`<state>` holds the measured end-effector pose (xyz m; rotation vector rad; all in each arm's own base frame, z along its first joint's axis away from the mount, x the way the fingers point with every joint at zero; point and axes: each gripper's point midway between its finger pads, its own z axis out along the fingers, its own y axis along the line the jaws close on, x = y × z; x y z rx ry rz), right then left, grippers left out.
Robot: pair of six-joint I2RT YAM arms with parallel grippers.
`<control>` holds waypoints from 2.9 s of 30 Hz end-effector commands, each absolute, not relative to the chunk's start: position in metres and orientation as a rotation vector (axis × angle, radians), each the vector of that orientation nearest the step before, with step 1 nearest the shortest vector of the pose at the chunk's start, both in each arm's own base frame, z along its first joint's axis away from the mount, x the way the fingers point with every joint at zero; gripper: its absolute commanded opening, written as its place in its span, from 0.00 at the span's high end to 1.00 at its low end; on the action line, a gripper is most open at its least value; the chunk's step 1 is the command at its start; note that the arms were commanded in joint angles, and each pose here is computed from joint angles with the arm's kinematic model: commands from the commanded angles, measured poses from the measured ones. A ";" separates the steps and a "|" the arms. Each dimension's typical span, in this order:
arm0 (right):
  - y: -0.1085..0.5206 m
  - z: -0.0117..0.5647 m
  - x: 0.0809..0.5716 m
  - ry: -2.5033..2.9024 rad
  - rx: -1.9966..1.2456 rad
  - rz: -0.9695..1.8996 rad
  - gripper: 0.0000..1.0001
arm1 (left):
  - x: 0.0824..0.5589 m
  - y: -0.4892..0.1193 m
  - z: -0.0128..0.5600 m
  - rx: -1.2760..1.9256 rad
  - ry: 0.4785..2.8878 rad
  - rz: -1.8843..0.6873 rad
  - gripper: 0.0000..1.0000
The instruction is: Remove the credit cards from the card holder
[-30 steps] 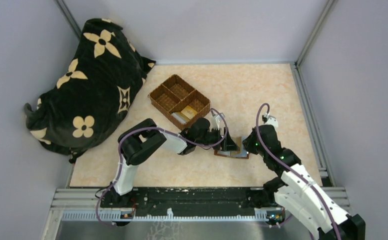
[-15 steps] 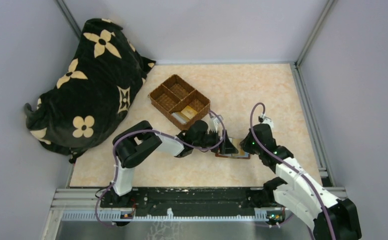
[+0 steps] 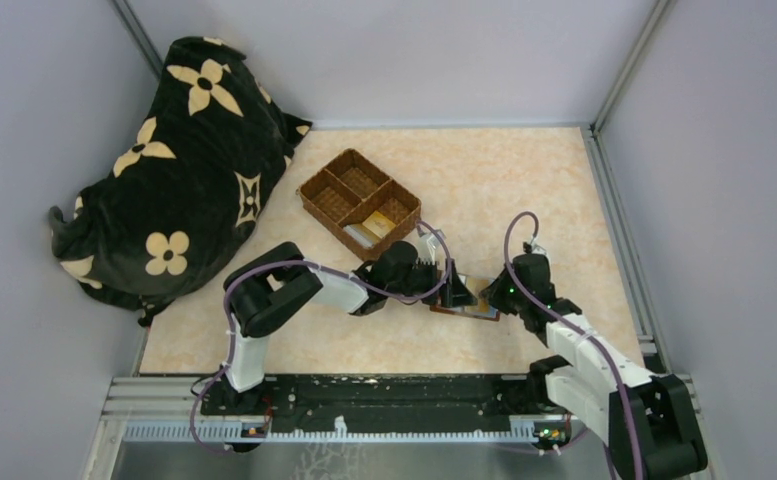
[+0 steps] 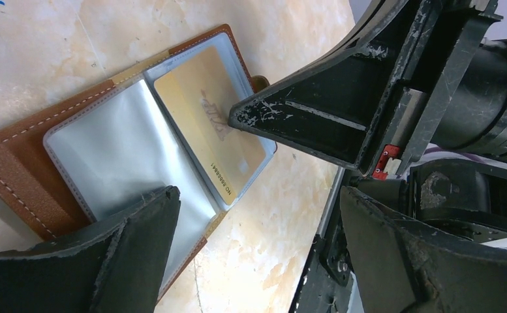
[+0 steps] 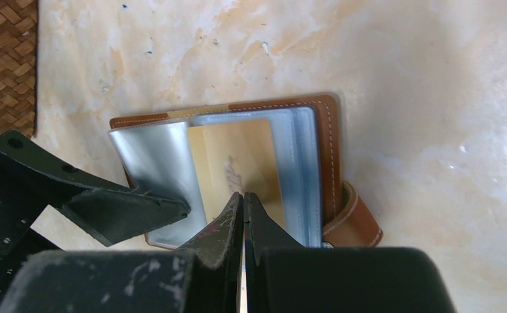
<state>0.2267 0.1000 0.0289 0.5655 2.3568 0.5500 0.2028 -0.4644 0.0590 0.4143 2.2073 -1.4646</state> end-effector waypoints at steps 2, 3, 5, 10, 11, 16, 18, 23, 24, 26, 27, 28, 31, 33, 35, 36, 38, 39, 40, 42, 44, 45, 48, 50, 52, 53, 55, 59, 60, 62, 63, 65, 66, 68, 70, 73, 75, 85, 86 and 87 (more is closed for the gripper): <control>0.104 0.021 0.227 2.354 0.563 0.589 1.00 | 0.208 -0.460 0.037 0.370 2.271 -1.401 0.01; 0.104 0.020 0.226 2.355 0.565 0.593 1.00 | 0.207 -0.462 0.037 0.374 2.270 -1.409 0.02; 0.105 0.017 0.224 2.360 0.569 0.599 1.00 | 0.207 -0.464 0.035 0.380 2.273 -1.421 0.04; 0.103 0.012 0.219 2.369 0.582 0.608 1.00 | 0.206 -0.471 0.035 0.386 2.267 -1.464 0.13; 0.103 0.012 0.219 2.369 0.583 0.610 1.00 | 0.205 -0.472 0.035 0.385 2.267 -1.474 0.16; 0.102 0.017 0.220 2.354 0.580 0.611 1.00 | 0.203 -0.474 0.036 0.383 2.265 -1.501 0.27; 0.102 0.018 0.221 2.354 0.577 0.615 1.00 | 0.203 -0.476 0.036 0.381 2.261 -1.518 0.34; 0.105 0.014 0.218 2.366 0.575 0.635 1.00 | 0.197 -0.481 0.039 0.369 2.250 -1.590 0.52; 0.105 0.014 0.218 2.367 0.576 0.638 1.00 | 0.196 -0.481 0.038 0.364 2.253 -1.597 0.53; 0.105 0.012 0.216 2.370 0.577 0.639 1.00 | 0.195 -0.482 0.038 0.360 2.255 -1.607 0.54; 0.105 0.012 0.216 2.369 0.576 0.640 1.00 | 0.195 -0.483 0.038 0.357 2.254 -1.614 0.54; 0.105 0.012 0.216 2.368 0.574 0.639 1.00 | 0.194 -0.483 0.038 0.356 2.253 -1.619 0.56; 0.105 0.010 0.215 2.374 0.571 0.641 1.00 | 0.194 -0.485 0.041 0.352 2.242 -1.639 0.64; 0.106 0.011 0.214 2.376 0.568 0.645 1.00 | 0.194 -0.487 0.042 0.350 2.241 -1.654 0.76; 0.106 0.012 0.214 2.376 0.562 0.648 1.00 | 0.193 -0.489 0.043 0.350 2.241 -1.668 0.88; 0.106 0.012 0.214 2.375 0.559 0.650 1.00 | 0.193 -0.490 0.042 0.350 2.241 -1.674 0.94; 0.106 0.016 0.215 2.372 0.551 0.652 1.00 | 0.193 -0.491 0.041 0.349 2.245 -1.681 1.00; 0.106 0.018 0.215 2.369 0.549 0.650 1.00 | 0.193 -0.491 0.040 0.347 2.247 -1.682 1.00; 0.106 0.020 0.216 2.366 0.544 0.649 1.00 | 0.193 -0.492 0.040 0.347 2.246 -1.686 1.00; 0.105 0.025 0.218 2.355 0.541 0.646 1.00 | 0.192 -0.491 0.039 0.347 2.251 -1.690 1.00; 0.102 0.031 0.220 2.344 0.540 0.637 1.00 | 0.191 -0.489 0.039 0.348 2.250 -1.689 1.00; 0.100 0.033 0.221 2.340 0.541 0.626 1.00 | 0.192 -0.487 0.040 0.346 2.247 -1.684 1.00; 0.094 0.040 0.225 2.326 0.552 0.600 1.00 | 0.194 -0.478 0.040 0.336 2.246 -1.663 1.00; 0.089 0.041 0.227 2.320 0.571 0.586 1.00 | 0.197 -0.471 0.039 0.323 2.248 -1.652 1.00; 0.084 0.042 0.229 2.313 0.592 0.575 1.00 | 0.197 -0.466 0.038 0.312 2.250 -1.652 1.00; 0.081 0.042 0.230 2.311 0.604 0.565 1.00 | 0.196 -0.464 0.037 0.309 2.251 -1.653 1.00; 0.076 0.042 0.232 2.302 0.622 0.553 1.00 | 0.195 -0.461 0.036 0.305 2.253 -1.650 1.00; 0.066 0.039 0.234 2.303 0.654 0.508 0.95 | 0.194 -0.456 0.034 0.296 2.259 -1.644 1.00; 0.063 0.038 0.234 2.305 0.661 0.491 0.91 | 0.194 -0.456 0.034 0.296 2.259 -1.644 1.00; 0.057 0.037 0.234 2.303 0.671 0.453 0.78 | 0.195 -0.455 0.033 0.292 2.257 -1.643 1.00; 0.055 0.035 0.234 2.306 0.673 0.436 0.75 | 0.196 -0.454 0.034 0.290 2.257 -1.643 1.00; 0.052 0.032 0.233 2.312 0.683 0.411 0.72 | 0.197 -0.453 0.032 0.283 2.260 -1.639 0.96; 0.051 0.030 0.233 2.315 0.684 0.403 0.72 | 0.197 -0.453 0.032 0.278 2.260 -1.640 0.94; 0.050 0.028 0.233 2.319 0.683 0.398 0.72 | 0.199 -0.452 0.032 0.262 2.260 -1.641 0.88; 0.051 0.024 0.232 2.328 0.679 0.402 0.73 | 0.200 -0.452 0.031 0.251 2.261 -1.639 0.84; 0.056 0.018 0.229 2.352 0.664 0.436 0.81 | 0.201 -0.453 0.031 0.249 2.259 -1.639 0.80; 0.059 0.013 0.224 2.364 0.655 0.455 0.87 | 0.203 -0.454 0.031 0.249 2.259 -1.637 0.79; 0.067 0.007 0.215 2.384 0.646 0.514 1.00 | 0.212 -0.467 0.033 0.257 2.253 -1.638 0.58; 0.069 0.007 0.214 2.386 0.643 0.523 1.00 | 0.212 -0.468 0.034 0.259 2.250 -1.641 0.54; 0.070 0.006 0.213 2.390 0.643 0.531 1.00 | 0.213 -0.469 0.034 0.261 2.250 -1.641 0.53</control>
